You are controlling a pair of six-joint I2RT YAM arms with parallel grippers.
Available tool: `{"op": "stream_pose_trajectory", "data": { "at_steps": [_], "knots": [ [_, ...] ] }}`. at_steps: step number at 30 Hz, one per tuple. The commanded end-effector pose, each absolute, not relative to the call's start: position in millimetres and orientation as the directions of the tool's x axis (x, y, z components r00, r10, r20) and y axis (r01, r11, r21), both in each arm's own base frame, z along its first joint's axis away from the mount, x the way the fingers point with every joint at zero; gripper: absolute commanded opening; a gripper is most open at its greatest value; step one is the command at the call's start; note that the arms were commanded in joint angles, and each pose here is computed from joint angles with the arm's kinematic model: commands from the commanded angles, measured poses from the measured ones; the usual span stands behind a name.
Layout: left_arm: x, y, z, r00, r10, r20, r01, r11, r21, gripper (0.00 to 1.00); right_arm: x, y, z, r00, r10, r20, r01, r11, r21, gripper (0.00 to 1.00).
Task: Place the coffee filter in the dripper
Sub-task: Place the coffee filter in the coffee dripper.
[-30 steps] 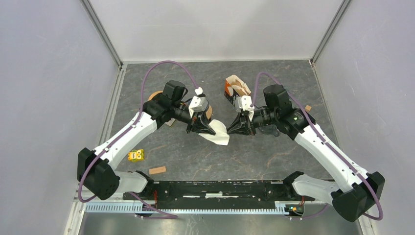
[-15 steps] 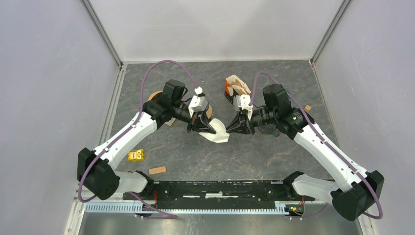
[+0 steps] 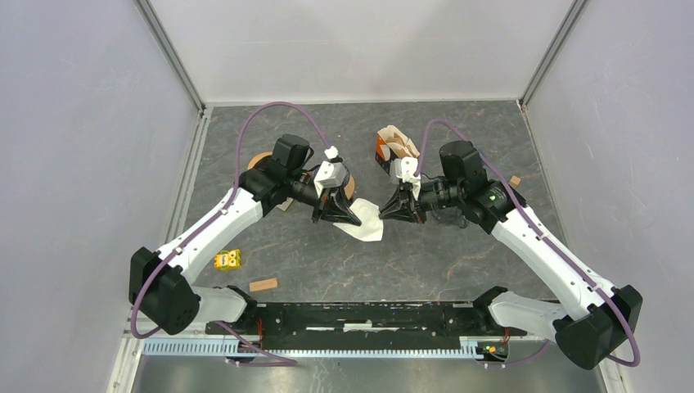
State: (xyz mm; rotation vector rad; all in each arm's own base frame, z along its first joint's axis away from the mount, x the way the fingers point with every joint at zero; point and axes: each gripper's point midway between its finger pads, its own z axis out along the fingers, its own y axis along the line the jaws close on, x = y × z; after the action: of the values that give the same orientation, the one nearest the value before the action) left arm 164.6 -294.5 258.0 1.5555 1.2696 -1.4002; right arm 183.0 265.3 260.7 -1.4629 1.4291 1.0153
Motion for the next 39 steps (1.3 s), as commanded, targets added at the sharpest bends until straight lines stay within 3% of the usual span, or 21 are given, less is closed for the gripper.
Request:
{"op": "stream_pose_trajectory", "data": {
  "at_steps": [1,25,39],
  "knots": [
    [157.2,-292.4,271.5,-0.035,0.174,-0.984,0.941,-0.325,-0.091,0.02,187.4,268.4,283.6,0.09,-0.296,-0.951,-0.996,-0.003,-0.093,0.14],
    [163.8,-293.4,267.6,-0.014,0.185,-0.983,0.951,-0.3,-0.071,0.02,166.8,272.6,281.7,0.071,-0.25,-0.966,-0.993,-0.112,-0.044,0.17],
    [168.1,-298.1,275.5,-0.033,0.165,-0.986,0.952,-0.296,-0.081,0.02,174.4,275.7,269.9,0.026,-0.252,-0.967,-0.998,-0.069,-0.009,0.13]
  ]
}}
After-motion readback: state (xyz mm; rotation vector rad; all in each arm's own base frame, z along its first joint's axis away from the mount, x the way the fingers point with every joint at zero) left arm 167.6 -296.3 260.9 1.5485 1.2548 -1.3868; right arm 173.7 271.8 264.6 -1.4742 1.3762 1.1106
